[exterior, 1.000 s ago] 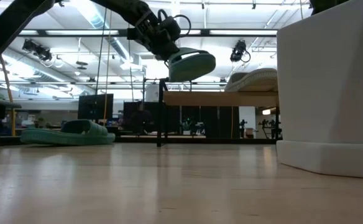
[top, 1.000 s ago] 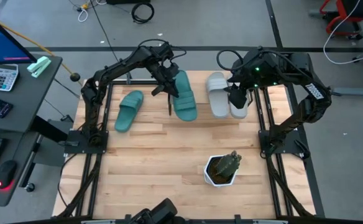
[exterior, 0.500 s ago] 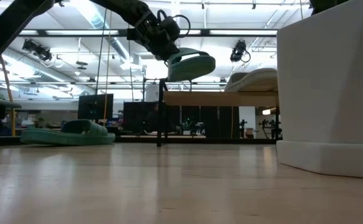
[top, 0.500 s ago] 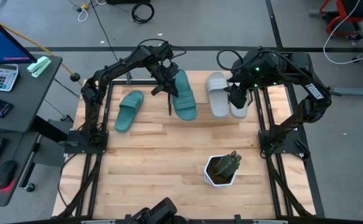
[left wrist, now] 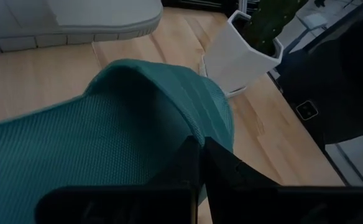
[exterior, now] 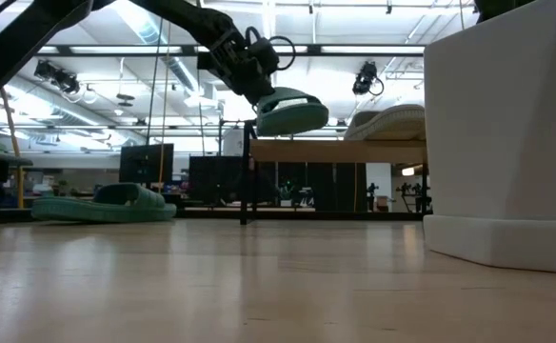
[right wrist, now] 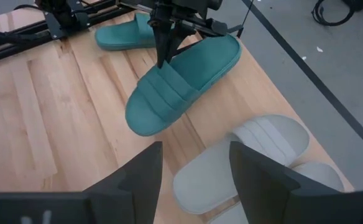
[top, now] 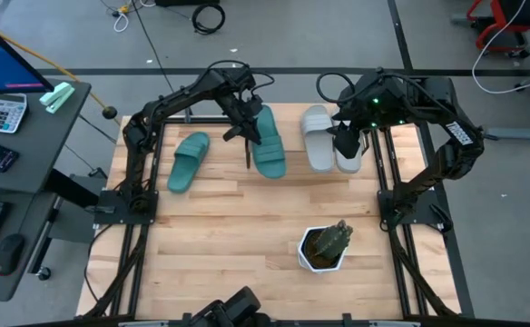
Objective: Pick and place slides into the shelf
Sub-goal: Put the right green slipper on the shelf
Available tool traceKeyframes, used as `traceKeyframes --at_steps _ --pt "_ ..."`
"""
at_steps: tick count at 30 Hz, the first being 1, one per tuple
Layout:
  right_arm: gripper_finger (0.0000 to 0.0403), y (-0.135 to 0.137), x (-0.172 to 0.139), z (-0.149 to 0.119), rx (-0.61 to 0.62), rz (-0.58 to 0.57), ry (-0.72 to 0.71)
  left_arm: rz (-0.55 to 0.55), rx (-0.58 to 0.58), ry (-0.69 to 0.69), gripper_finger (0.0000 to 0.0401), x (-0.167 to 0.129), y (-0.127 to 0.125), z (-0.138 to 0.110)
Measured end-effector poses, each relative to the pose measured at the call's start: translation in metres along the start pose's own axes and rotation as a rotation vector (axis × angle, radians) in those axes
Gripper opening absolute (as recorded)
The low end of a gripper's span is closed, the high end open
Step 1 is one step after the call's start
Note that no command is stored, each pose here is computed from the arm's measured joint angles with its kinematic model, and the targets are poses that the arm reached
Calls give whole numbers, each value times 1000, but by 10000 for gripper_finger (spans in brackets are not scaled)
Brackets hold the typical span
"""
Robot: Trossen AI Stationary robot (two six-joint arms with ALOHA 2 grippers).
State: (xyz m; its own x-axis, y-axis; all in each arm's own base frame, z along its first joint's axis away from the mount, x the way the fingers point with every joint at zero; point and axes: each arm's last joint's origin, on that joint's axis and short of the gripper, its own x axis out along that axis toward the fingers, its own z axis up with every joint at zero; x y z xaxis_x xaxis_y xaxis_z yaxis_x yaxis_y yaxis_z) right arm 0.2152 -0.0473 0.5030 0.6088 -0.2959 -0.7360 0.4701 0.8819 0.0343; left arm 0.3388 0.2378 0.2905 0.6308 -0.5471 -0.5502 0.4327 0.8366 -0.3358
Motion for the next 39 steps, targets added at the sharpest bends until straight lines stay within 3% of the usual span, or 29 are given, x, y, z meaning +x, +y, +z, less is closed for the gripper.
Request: traceKeyframes --at_steps 39 --pt "193 0 0 0 0 0 0 2 -23 45 10 6 9 -9"
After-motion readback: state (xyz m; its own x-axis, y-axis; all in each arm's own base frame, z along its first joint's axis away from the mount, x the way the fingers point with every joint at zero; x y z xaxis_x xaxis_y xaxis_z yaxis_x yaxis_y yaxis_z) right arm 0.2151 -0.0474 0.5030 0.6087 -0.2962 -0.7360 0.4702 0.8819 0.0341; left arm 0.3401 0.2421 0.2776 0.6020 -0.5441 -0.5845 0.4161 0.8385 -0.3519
